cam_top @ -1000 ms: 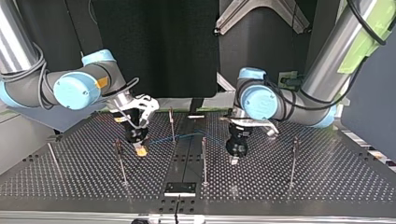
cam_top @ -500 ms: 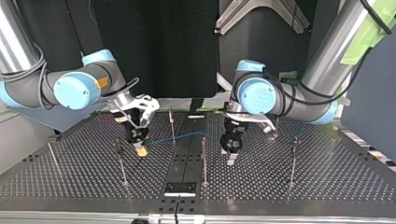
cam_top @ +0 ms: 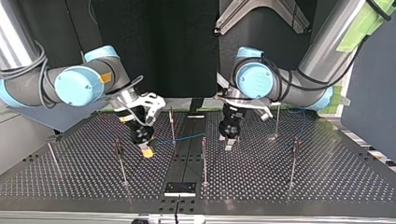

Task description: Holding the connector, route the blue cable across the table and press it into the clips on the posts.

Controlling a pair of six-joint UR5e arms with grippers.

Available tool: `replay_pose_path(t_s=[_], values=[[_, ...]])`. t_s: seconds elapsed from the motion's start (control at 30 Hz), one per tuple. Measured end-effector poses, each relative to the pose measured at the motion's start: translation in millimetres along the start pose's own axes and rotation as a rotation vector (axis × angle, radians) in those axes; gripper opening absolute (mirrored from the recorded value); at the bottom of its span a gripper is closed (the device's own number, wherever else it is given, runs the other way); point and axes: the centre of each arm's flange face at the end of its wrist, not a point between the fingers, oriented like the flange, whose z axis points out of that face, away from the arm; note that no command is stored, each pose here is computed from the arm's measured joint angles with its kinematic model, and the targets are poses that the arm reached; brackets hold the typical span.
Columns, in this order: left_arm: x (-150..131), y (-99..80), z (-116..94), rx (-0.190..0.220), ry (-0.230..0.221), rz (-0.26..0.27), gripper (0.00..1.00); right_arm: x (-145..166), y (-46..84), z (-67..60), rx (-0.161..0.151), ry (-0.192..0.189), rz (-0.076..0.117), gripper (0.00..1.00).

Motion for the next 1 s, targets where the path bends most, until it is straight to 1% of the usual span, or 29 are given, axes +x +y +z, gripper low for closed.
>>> replay_pose_path(t_s=[0.17, 0.27, 0.37, 0.43, 0.57, 0.67, 0.8, 0.9, 1.0], values=[[24, 0.2, -15, -0.004, 0.059, -0.002, 1.00, 12, -11.0, -6.8, 0.015, 0.017, 0.003, 0.00], [34, -1.0, -26, -0.006, 0.093, -0.006, 1.00, 16, -18.6, -10.3, 0.026, 0.022, 0.004, 0.00], [36, -2.6, -37, -0.003, 0.104, -0.020, 1.00, 18, -25.1, -12.2, 0.036, 0.022, 0.004, 0.00], [35, -3.5, -42, 0.001, 0.098, -0.033, 1.00, 17, -28.7, -12.9, 0.041, 0.021, 0.004, 0.00], [21, -4.4, -48, 0.006, 0.058, -0.069, 1.00, 16, -39.1, -14.1, 0.057, 0.017, 0.004, 0.00], [8, -5.1, -53, -0.002, 0.028, -0.097, 1.00, 15, -45.9, -15.3, 0.067, 0.012, 0.004, 0.00], [-7, -9.8, -61, -0.001, -0.001, -0.134, 1.00, 12, -53.6, -16.9, 0.078, 0.005, 0.004, 0.00], [-14, -12.7, -65, 0.005, -0.013, -0.163, 1.00, 11, -57.7, -17.8, 0.085, 0.003, 0.004, 0.00], [-16, -14.9, -67, 0.015, -0.015, -0.190, 1.00, 10, -61.3, -18.3, 0.090, 0.001, 0.004, 0.00]])
